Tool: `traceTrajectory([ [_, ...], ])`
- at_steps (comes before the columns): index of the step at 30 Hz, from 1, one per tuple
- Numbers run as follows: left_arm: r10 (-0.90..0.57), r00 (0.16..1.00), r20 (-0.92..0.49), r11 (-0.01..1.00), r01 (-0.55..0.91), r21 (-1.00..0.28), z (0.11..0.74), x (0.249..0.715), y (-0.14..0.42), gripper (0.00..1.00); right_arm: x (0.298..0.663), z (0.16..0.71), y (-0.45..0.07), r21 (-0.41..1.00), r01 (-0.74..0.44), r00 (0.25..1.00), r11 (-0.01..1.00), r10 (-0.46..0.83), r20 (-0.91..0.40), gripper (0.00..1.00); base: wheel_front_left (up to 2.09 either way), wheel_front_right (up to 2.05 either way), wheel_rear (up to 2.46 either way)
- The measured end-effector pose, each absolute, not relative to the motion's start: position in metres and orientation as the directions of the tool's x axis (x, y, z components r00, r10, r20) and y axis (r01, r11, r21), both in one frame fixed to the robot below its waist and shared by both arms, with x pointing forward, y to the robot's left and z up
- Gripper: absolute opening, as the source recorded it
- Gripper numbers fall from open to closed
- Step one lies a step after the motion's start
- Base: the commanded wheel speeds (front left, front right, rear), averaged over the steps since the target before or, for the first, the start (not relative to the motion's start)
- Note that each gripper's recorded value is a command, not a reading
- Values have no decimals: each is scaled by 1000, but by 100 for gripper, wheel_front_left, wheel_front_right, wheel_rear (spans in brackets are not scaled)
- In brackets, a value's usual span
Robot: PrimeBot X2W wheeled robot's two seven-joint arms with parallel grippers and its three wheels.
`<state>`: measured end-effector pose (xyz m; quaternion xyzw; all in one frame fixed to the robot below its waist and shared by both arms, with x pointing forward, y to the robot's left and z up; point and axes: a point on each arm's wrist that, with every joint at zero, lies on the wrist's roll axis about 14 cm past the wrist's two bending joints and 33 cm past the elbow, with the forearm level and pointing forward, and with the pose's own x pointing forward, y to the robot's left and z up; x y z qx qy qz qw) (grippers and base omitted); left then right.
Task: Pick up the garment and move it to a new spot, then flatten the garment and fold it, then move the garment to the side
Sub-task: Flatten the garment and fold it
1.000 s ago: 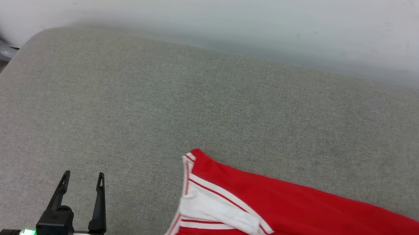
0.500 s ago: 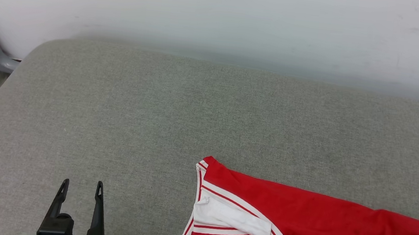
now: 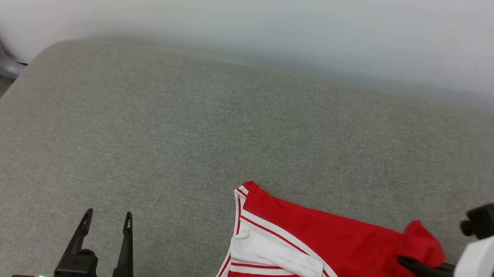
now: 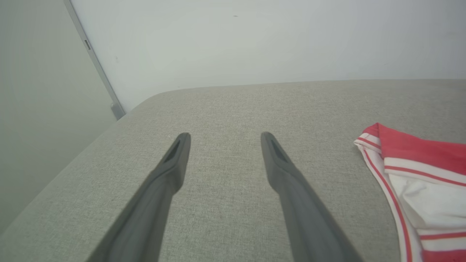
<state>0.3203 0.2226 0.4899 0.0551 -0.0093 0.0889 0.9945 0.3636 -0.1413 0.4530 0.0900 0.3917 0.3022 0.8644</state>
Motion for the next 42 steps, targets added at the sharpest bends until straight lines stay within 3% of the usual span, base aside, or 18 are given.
traceTrajectory([
  [15, 189, 982, 6, 976, -188, 105, 484, 330, 223, 100, 376, 446, -22, 404, -669, 318, 624, 732, -602, 0, 0, 0, 0],
  [25, 204, 979, -18, 974, -201, 108, 477, 334, 225, 100, 382, 406, 8, 383, -681, 266, 624, 698, -665, 0, 0, 0, 0],
  [34, 208, 978, -25, 973, -204, 104, 474, 337, 224, 100, 381, 385, 15, 385, -664, 262, 641, 681, -683, 0, 0, 0, 0],
  [35, 207, 978, -24, 974, -203, 103, 475, 337, 224, 100, 381, 386, 15, 384, -665, 269, 641, 685, -677, 6, 0, 0, 0],
  [37, 204, 979, -19, 974, -202, 101, 476, 337, 223, 100, 381, 393, 16, 381, -672, 288, 635, 698, -656, 100, 0, 0, 0],
  [42, 197, 980, -6, 975, -196, 102, 480, 332, 223, 100, 395, 436, 5, 353, -693, 410, 629, 746, -525, 100, 0, 0, 0],
])
